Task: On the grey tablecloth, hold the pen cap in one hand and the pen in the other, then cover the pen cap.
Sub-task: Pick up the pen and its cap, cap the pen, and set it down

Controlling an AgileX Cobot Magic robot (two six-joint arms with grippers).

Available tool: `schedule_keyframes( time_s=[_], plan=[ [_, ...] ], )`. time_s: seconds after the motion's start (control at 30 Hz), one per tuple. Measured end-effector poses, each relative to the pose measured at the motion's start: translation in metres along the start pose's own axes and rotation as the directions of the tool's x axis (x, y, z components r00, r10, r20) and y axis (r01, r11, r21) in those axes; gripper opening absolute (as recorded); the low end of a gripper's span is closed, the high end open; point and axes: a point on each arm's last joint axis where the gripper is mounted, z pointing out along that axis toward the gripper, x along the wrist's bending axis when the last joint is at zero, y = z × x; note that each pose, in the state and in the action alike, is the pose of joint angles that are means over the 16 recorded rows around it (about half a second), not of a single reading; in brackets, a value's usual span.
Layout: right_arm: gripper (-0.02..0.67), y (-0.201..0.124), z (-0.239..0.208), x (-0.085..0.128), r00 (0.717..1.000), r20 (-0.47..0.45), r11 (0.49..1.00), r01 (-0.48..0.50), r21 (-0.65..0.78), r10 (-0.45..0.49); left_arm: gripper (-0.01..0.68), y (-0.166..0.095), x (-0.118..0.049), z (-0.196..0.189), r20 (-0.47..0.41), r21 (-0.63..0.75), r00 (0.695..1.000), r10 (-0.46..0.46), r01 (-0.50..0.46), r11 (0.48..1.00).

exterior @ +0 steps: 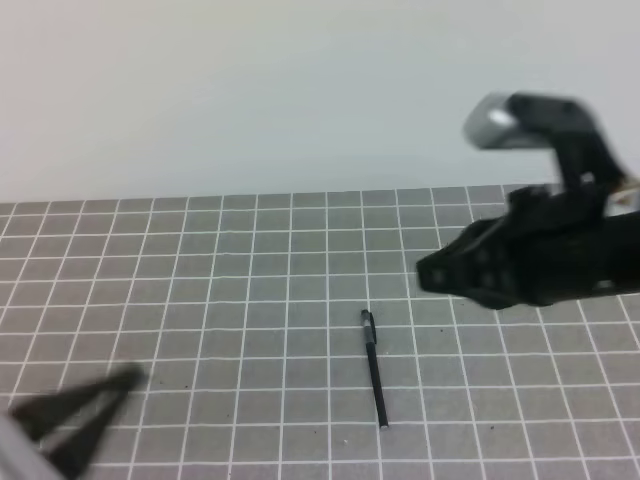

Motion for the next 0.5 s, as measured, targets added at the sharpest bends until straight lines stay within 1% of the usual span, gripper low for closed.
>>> schedule_keyframes(
  time_s=[0.07,0.13,0.2,0.27,0.33,0.37,0.5],
  plan=[
    [0.000,0.001,-0.015,0.005,0.999,-0.002,0.999,0.039,-0.010,-0.039,-0.001,0.000,0.008,-0.008,-0.068,-0.022,0.997,-0.040,0.038,0.999],
    [-0.003,0.000,-0.028,0.008,0.997,-0.004,0.997,0.072,-0.009,-0.072,-0.001,0.000,0.016,-0.017,-0.145,-0.047,0.985,-0.091,0.085,0.995],
    [-0.003,-0.002,-0.038,0.011,0.995,-0.007,0.995,0.098,-0.002,-0.098,-0.002,-0.001,0.023,-0.027,-0.224,-0.075,0.964,-0.144,0.131,0.989],
    [-0.003,-0.004,-0.046,0.013,0.992,-0.010,0.992,0.123,0.013,-0.123,-0.002,-0.001,0.029,-0.038,-0.305,-0.109,0.931,-0.202,0.176,0.978],
    [-0.003,-0.007,-0.051,0.015,0.990,-0.013,0.989,0.142,0.035,-0.142,-0.002,-0.002,0.034,-0.048,-0.380,-0.149,0.886,-0.266,0.225,0.963],
    [-0.003,-0.008,-0.053,0.015,0.989,-0.016,0.988,0.150,0.046,-0.149,-0.002,-0.003,0.035,-0.053,-0.415,-0.172,0.858,-0.303,0.254,0.952],
    [-0.004,-0.012,-0.058,0.015,0.982,-0.012,0.978,0.190,0.090,-0.190,-0.002,-0.005,0.040,-0.071,-0.522,-0.271,0.724,-0.450,0.359,0.893]
  ],
)
